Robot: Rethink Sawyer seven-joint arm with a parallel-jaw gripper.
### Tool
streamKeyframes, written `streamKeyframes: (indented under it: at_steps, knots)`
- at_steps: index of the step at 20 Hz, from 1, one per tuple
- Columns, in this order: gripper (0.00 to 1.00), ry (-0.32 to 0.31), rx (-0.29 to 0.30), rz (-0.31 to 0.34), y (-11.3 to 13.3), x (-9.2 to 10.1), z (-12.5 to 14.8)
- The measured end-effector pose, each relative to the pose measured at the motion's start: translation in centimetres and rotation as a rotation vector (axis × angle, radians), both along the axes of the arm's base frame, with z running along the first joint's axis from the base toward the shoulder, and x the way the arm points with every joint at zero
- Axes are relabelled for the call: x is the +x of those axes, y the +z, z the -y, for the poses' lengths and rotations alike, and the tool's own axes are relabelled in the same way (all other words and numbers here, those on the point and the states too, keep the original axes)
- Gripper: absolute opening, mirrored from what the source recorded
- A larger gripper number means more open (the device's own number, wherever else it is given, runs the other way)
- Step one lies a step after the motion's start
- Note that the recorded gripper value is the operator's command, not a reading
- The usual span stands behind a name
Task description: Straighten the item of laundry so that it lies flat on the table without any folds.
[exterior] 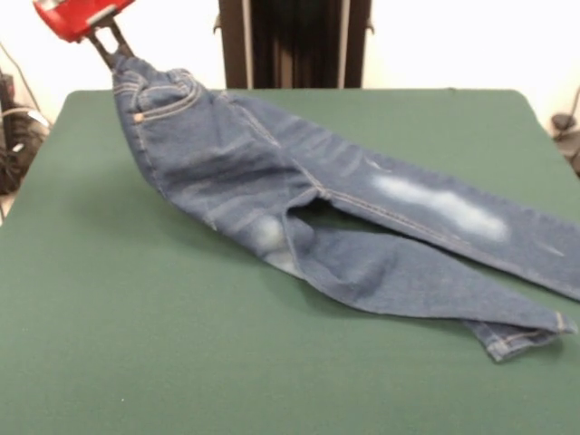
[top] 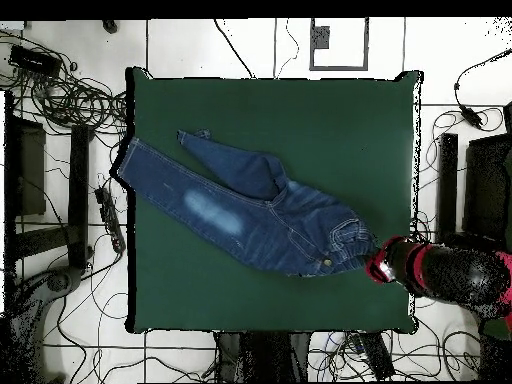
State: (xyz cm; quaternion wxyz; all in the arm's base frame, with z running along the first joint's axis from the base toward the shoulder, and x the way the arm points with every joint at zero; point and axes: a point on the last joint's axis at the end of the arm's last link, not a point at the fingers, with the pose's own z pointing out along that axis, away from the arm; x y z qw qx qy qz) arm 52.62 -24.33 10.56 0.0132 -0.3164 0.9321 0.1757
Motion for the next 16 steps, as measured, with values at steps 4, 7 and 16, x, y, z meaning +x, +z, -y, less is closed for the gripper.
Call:
streamKeyframes:
  at_steps: [4,7,16]
  knots:
    - [0.00,0.053,-0.005,0.004,0.0,0.4,1.9]
    - [0.00,0.089,-0.012,0.008,0.0,0.8,2.9]
    - [0.00,0.187,-0.026,0.040,0.7,2.6,6.3]
